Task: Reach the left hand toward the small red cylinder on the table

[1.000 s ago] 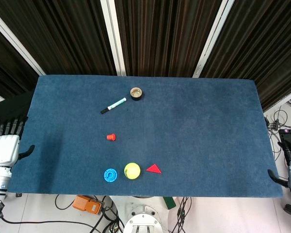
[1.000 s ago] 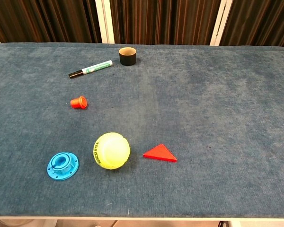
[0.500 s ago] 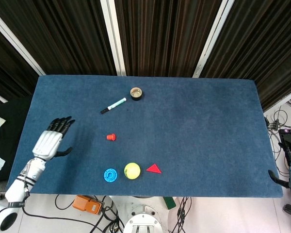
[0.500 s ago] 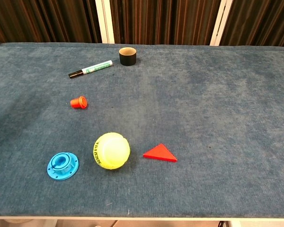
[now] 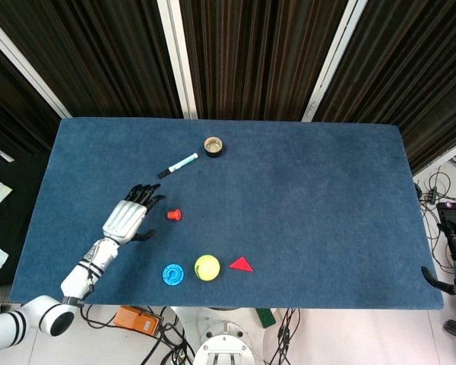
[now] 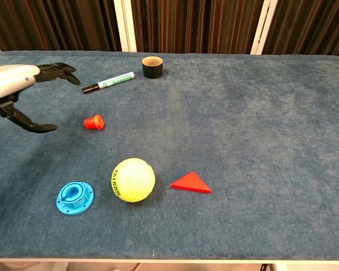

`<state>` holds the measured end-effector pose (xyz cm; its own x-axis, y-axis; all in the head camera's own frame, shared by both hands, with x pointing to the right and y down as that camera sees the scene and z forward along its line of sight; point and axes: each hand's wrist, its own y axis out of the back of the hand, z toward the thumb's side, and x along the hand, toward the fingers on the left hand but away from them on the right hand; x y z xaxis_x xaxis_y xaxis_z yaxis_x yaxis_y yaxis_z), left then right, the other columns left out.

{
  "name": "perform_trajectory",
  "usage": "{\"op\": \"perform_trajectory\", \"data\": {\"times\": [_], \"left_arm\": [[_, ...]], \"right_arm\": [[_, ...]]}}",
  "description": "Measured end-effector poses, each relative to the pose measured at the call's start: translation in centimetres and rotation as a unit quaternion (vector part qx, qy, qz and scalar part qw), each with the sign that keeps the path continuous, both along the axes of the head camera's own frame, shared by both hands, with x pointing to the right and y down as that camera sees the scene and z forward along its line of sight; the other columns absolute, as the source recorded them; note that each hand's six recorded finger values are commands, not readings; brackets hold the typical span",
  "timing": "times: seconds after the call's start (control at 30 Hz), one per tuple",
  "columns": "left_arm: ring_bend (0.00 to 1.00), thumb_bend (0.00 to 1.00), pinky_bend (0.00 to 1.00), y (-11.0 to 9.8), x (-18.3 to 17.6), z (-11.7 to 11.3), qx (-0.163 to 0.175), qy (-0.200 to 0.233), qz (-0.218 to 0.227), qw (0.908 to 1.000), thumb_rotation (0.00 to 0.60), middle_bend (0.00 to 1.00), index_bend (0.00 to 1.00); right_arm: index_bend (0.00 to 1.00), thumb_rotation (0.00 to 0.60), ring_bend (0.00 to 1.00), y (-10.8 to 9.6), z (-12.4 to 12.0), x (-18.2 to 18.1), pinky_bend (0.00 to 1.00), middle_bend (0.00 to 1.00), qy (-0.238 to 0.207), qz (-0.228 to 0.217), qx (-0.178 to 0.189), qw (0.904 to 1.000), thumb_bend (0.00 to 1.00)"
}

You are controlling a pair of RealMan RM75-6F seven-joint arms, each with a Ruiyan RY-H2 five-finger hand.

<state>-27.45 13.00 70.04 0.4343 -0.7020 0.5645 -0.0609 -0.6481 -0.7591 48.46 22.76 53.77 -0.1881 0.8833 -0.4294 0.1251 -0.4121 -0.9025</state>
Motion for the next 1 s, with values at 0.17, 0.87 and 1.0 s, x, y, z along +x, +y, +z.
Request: {"op": "perform_trajectory", "data": {"times": [0.17,0.87,1.0], "left_arm": [[0.0,0.22,0.03,0.0,1.0,1.6,-0.015,-0.012,0.005,0.9998,0.6,0.0,0.24],[0.0,0.23,0.03,-1.6,4.1,4.2,-0.04,-0.017,0.02,0.9988,0.6,0.0,0.36],[0.0,0.26,0.03,-2.0,4.5,4.3,-0.042,-0.014,0.016,0.9989,0.6,0.0,0.4]], "right_arm": [[0.19,0.6,0.04,0.1,-0.1,0.0,0.0,0.14,-0.004,0.002,0.0,1.0,0.4],[0.19,0.6,0.04,0.1,0.1,0.2,0.0,0.14,-0.006,0.005,-0.008,0.9999,0.4],[0.19,0.6,0.04,0.1,0.2,0.3,0.0,0.14,-0.006,0.006,-0.01,0.9999,0.4]]}}
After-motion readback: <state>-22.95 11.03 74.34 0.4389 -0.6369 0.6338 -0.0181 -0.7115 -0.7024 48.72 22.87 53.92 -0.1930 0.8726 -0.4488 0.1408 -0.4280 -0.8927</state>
